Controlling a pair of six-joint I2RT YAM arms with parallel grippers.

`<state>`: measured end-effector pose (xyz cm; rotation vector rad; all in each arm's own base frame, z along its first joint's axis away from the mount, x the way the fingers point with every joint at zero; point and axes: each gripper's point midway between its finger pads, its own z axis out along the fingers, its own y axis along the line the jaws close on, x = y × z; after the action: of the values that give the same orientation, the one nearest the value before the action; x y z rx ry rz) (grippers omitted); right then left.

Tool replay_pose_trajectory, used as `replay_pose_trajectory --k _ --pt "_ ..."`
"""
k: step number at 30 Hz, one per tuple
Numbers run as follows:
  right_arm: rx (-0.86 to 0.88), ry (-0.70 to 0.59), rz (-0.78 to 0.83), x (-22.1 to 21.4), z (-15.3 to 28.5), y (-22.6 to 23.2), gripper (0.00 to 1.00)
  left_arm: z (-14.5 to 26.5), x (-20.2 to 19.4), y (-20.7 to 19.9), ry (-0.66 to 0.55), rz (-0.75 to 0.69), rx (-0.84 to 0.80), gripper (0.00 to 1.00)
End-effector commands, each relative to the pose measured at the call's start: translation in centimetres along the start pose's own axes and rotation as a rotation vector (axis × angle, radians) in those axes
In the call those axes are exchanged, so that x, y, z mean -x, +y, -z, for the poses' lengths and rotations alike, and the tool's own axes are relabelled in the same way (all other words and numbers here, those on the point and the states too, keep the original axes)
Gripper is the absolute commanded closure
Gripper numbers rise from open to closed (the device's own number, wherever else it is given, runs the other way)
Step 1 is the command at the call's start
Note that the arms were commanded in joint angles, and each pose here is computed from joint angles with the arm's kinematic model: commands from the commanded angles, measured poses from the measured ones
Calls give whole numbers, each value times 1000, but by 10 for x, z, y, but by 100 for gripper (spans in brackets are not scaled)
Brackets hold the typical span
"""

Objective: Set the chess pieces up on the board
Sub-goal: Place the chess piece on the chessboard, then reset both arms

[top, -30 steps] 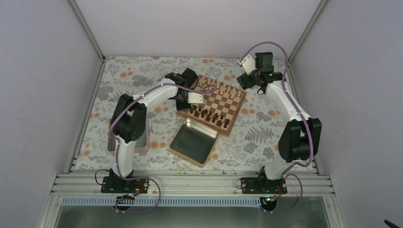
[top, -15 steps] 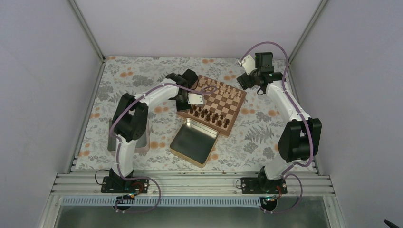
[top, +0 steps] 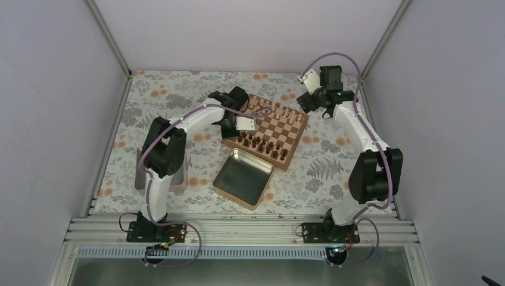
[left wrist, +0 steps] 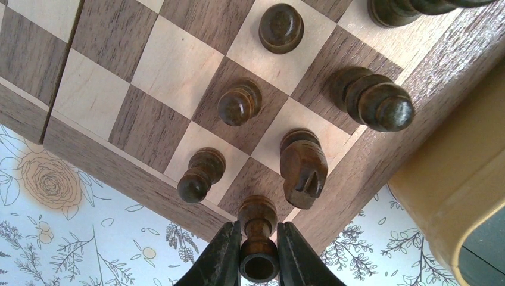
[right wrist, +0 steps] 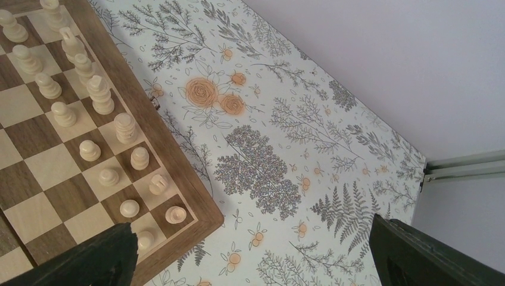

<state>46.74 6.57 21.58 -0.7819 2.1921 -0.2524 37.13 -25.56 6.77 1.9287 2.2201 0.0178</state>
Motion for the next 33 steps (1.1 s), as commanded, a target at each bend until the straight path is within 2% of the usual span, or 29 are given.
replay_pose_trajectory --k 1,5,13,18,21,22,24,25,26,27,30,33 --pt "7 -8 8 1 5 4 0 1 3 3 3 -18 7 83" --pt "10 -9 9 1 5 4 0 1 3 4 5 -20 15 79" --pt "15 -4 10 0 4 5 0 10 3 7 7 -18 37 79" --pt "14 -5 11 1 4 5 0 42 -3 13 15 -6 107 78" --pt "2 -10 9 2 7 2 0 80 -8 20 -7 18 182 74" --pt "-6 -15 8 4 8 1 0 97 -11 24 -24 36 219 69" --pt "-24 -27 0 6 12 -4 0 132 -16 37 -80 77 298 44" --pt "-35 -36 -4 9 14 -6 0 150 -22 46 -108 106 353 27" --pt "-51 -47 -13 11 17 -10 0 167 -28 56 -134 132 409 4" --pt "-70 -60 -19 14 19 -15 0 183 -38 68 -158 166 471 0" --pt "-105 -83 -38 19 27 -24 0 233 -70 109 -275 325 673 0" --pt "-129 -110 -42 23 34 -29 0 273 -106 137 -526 522 754 0"
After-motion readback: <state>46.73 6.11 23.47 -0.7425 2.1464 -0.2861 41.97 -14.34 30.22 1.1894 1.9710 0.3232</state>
